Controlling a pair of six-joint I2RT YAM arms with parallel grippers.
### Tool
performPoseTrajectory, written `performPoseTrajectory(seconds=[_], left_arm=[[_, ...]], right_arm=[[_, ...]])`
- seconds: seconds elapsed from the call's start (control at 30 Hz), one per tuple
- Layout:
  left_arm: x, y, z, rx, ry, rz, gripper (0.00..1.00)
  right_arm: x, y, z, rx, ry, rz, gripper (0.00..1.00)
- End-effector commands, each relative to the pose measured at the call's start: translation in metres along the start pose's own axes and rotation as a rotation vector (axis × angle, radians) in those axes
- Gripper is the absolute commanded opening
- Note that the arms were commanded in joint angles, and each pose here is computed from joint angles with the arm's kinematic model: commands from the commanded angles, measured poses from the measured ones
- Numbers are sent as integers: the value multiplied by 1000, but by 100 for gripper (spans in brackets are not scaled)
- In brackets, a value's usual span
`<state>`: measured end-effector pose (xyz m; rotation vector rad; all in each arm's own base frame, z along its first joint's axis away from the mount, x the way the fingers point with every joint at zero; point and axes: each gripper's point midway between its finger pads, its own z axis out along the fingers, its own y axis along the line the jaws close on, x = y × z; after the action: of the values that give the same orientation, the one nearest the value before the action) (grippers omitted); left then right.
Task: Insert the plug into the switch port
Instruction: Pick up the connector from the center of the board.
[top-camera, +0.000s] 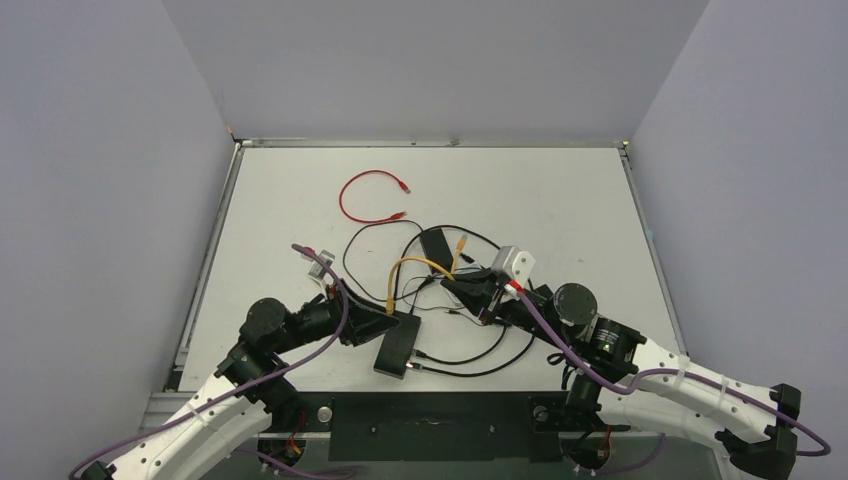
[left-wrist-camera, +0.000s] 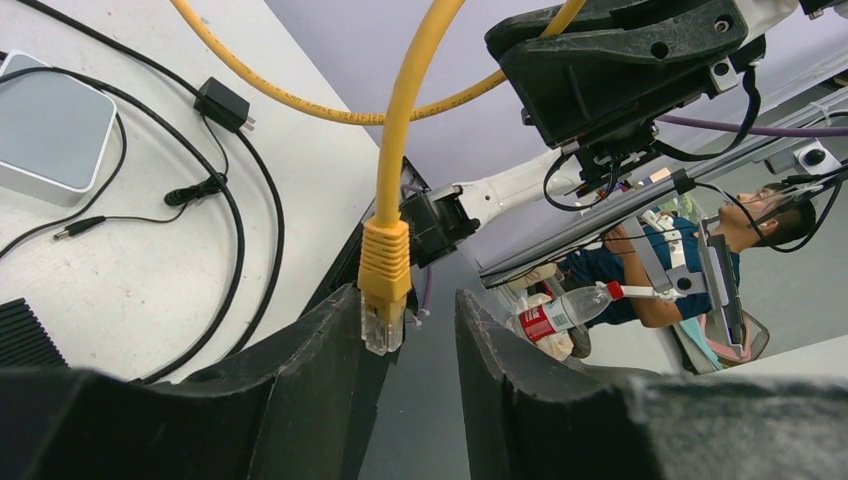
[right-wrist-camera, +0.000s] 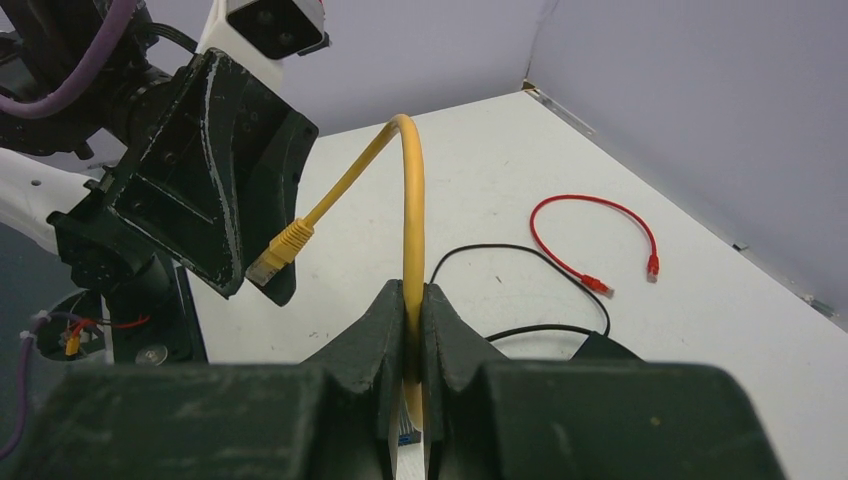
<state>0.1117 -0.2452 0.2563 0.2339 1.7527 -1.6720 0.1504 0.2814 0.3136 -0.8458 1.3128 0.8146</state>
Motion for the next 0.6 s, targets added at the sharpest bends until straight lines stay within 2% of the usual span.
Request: performPoseTrajectory(seconds=[0.0,0.07,0.13,0.17,0.2,0.47,0.5,0.53,0.57], left_arm=[[-5,-16,-1,72,-14,38,34],[-5,-17,-1,74,-13,39,29],[-5,-18,0,79,-10,41,15],[-5,-17,0,79,-9,40,4],[-5,-18,0,81,-8,41,0],[-5,-20,-1,86,-7,45,0],[-5,-21,-1,84,-8,46,0],[-4,-18,-1,71,-3,44,0],[-5,-18,-1,67,-3,47,0]], right_arm=[[-21,1,1,-2,-83,12,0],[-21,2,1,-4,-80,12,0],[-20,2,1,-3,-79,12,0],[-19,1,1,-1,-77,12,0],[-19,1,1,0,-76,12,0],[-8,-3,-2,26,-39,34,1],[-4,-4,-3,33,-25,33,4],[1,-4,-5,33,-4,28,13],[2,-5,-6,40,1,26,15]])
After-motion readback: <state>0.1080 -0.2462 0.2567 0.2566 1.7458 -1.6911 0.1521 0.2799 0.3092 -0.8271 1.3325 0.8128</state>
